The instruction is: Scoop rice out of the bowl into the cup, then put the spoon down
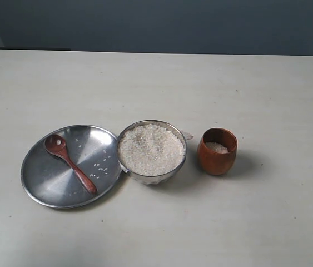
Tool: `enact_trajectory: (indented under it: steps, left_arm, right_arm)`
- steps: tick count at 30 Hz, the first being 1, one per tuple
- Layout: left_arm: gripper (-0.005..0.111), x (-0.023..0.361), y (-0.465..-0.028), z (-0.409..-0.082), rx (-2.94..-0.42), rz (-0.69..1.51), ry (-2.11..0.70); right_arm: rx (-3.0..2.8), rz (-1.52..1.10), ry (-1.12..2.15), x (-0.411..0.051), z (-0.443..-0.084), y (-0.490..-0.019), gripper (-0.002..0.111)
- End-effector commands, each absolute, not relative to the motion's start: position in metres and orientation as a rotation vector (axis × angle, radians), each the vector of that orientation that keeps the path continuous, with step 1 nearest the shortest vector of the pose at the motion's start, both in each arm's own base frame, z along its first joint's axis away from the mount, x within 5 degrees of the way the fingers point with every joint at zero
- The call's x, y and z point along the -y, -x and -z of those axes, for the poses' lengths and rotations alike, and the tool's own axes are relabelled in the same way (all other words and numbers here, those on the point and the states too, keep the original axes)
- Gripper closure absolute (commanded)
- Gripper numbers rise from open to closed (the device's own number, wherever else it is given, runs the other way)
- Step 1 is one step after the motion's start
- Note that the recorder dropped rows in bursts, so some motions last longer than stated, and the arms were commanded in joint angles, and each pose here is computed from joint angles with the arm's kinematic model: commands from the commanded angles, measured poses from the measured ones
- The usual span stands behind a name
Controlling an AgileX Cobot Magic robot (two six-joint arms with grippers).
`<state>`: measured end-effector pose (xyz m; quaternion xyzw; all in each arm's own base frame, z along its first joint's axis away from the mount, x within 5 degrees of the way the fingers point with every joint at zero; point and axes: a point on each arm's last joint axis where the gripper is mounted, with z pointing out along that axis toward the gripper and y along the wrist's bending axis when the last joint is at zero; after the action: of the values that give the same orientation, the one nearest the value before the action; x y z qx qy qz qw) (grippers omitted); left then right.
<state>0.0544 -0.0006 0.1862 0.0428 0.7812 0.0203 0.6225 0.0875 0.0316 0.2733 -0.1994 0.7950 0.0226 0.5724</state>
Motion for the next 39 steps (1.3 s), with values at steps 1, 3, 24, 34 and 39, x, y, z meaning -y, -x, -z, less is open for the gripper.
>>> enact_trajectory:
  steps: [1,3,24,34,39]
  left_arm:
    - [0.106,0.001,-0.054,-0.186,-1.782,-0.051,-0.103]
    - [0.106,0.001,-0.054,-0.186,-1.782,-0.051,-0.103]
    - [0.106,0.001,-0.054,-0.186,-1.782,-0.051,-0.103]
    - [0.106,0.001,-0.054,-0.186,-1.782,-0.051,-0.103]
    - [0.106,0.001,-0.054,-0.186,-1.782,-0.051,-0.103]
  right_arm:
    - [-1.859,-0.049,0.468,-0.031,-0.272,-0.087,0.108]
    - [-1.858,-0.047,0.468,-0.031,-0.273,-0.087,0.108]
    - [-1.685,-0.318,-0.036,-0.011,-0.288,-0.075,0.108]
    - [-1.617,-0.430,-0.073,-0.015,-0.294,-0.074,0.108]
    - [-1.586,-0.472,-0.024,-0.020,-0.296,-0.073,0.108]
